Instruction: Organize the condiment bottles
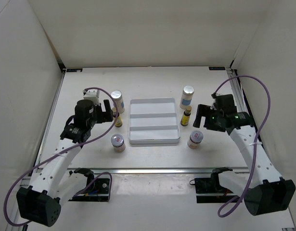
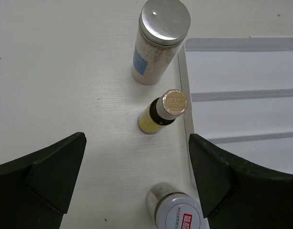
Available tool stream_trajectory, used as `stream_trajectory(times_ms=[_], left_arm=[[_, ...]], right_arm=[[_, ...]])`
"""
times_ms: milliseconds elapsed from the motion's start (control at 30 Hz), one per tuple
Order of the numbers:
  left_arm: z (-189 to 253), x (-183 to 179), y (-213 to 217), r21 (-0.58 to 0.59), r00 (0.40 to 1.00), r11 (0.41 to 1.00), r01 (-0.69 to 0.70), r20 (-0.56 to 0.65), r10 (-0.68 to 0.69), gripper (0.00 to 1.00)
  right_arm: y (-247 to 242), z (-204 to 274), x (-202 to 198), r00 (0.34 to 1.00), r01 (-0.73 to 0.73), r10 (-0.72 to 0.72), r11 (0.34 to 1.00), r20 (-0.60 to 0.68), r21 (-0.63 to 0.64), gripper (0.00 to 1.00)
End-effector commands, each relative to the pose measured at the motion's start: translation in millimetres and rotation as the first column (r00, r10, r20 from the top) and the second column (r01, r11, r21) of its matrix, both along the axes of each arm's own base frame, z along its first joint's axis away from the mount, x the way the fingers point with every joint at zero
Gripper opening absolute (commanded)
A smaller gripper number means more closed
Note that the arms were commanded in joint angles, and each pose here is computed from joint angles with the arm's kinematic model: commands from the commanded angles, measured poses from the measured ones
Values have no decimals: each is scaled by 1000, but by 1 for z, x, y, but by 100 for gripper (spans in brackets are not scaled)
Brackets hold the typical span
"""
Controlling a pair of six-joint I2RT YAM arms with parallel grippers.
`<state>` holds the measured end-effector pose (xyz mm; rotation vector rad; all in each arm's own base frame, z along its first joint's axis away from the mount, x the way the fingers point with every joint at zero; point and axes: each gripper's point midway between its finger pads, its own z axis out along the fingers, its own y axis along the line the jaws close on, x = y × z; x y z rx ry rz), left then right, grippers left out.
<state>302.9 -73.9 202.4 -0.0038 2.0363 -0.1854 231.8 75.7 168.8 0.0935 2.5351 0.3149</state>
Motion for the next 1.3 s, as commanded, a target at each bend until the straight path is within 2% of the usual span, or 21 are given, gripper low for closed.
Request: stream_trajectory(times_ms=[0,400,600,700,733,800,833,933,967,1067,1167,1267], left_arm=[[7,6,0,-8,1000,1000,-23,0,23,100],[13,5,5,-11,999,999,-50,20,50,100],[11,4,7,-4,998,998,-58,12,58,100],[11,4,8,0,998,998,-66,14,66,100],[11,4,8,0,998,998,-67,14,67,100],[11,4,10,4,997,997,-75,15,75,100],[14,3,10,1,997,997,-75,24,75,100],[14,3,10,1,997,997,-75,24,75,100],[14,3,10,1,997,997,-75,24,75,100],[14,3,10,1,997,997,-75,24,75,100],[17,2,11,-3,997,997,-75,32,75,100],[17,2,11,-3,997,997,-75,32,75,100]], right_arm=[[-1,-21,7,1000,6,-8,997,-28,-71,100],[11,-77,2,979,0,-26,992,-204,-124,100],[15,-97,-3,965,-2,-38,988,-259,-153,90],[17,-100,-2,964,-5,-43,983,-262,-182,83],[17,-102,-2,961,-7,-45,982,-272,-186,76],[17,-105,-2,959,-9,-46,982,-281,-190,69],[17,-107,-3,956,-2,-54,982,-289,-191,61],[14,-103,-1,959,7,-65,978,-276,-207,47],[12,-95,1,962,12,-70,977,-265,-213,36],[8,-71,2,974,26,-76,973,-211,-231,20],[22,-27,10,996,9,-27,978,-87,-210,15],[49,9,16,997,-74,77,982,14,-174,12]])
